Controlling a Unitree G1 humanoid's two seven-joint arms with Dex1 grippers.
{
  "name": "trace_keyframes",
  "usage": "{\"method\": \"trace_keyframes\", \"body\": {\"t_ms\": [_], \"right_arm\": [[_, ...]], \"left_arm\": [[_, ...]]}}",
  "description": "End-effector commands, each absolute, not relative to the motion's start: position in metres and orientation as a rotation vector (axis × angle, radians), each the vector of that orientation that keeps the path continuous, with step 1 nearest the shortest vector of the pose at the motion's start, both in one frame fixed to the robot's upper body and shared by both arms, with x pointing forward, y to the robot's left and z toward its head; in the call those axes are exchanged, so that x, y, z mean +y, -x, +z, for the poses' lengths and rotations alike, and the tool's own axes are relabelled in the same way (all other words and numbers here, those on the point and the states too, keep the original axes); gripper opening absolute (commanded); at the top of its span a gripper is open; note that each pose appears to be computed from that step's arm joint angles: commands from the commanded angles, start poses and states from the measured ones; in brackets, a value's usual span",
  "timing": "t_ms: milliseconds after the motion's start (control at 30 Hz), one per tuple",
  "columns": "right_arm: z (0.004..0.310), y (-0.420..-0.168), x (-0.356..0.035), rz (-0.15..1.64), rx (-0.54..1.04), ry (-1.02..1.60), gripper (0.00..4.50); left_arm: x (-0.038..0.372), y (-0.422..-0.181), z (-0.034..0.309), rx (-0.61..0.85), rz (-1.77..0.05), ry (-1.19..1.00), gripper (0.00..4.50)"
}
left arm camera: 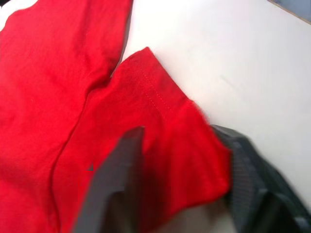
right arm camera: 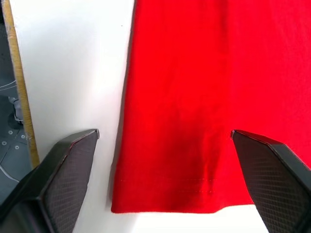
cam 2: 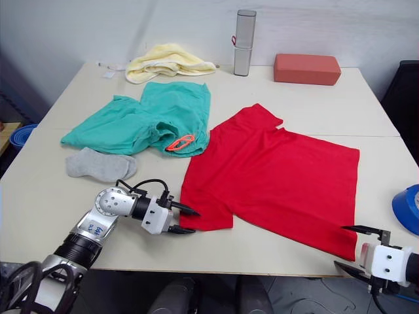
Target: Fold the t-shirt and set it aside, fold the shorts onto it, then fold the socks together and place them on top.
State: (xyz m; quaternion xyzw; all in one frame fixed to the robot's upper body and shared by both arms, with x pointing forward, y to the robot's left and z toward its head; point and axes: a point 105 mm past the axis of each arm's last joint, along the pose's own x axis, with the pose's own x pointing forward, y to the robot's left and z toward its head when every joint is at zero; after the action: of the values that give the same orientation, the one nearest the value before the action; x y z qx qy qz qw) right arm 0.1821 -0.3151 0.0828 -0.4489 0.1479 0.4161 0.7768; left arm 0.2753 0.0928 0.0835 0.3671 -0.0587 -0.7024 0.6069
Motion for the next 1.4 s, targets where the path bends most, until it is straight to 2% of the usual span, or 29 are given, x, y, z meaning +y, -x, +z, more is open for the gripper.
{"method": "trace_keyframes", "body": {"t_ms": [33, 100, 333, 600, 800, 900, 1000, 1267, 1400], "right_arm": [[0.063, -0.182, -0.313, 0.896, 0.380, 0.952, 3.15], [0.059, -0.186, -0.313, 0.877, 0.389, 0.962, 2.49], [0.055, -0.197, -0.313, 0.830, 0.366, 0.960, 0.04], [0.072, -0.210, -0.304, 0.794, 0.279, 0.942, 0.01], [0.093, -0.212, -0.298, 0.820, 0.218, 0.905, 0.01], [0.091, -0.190, -0.286, 0.998, 0.239, 0.822, 0.01], [0.086, -0.175, -0.294, 1.060, 0.299, 0.816, 0.01], [0.080, -0.165, -0.333, 1.032, 0.400, 0.861, 0.01], [0.081, -0.167, -0.335, 1.035, 0.389, 0.858, 0.01]], "left_arm": [[0.091, -0.281, 0.095, -0.164, -1.571, -0.803, 0.68], [0.091, -0.283, 0.097, -0.156, -1.551, -0.776, 0.05], [0.092, -0.286, 0.103, -0.142, -1.520, -0.708, 0.00], [0.098, -0.287, 0.119, -0.168, -1.471, -0.580, 0.00], [0.110, -0.275, 0.133, -0.171, -1.467, -0.463, 0.00], [0.124, -0.266, 0.126, -0.127, -1.446, -0.476, 0.00], [0.130, -0.250, 0.122, -0.091, -1.484, -0.459, 0.00], [0.132, -0.204, 0.114, 0.000, -1.537, -0.347, 0.00], [0.136, -0.197, 0.114, 0.041, -1.501, -0.319, 0.00]]}}
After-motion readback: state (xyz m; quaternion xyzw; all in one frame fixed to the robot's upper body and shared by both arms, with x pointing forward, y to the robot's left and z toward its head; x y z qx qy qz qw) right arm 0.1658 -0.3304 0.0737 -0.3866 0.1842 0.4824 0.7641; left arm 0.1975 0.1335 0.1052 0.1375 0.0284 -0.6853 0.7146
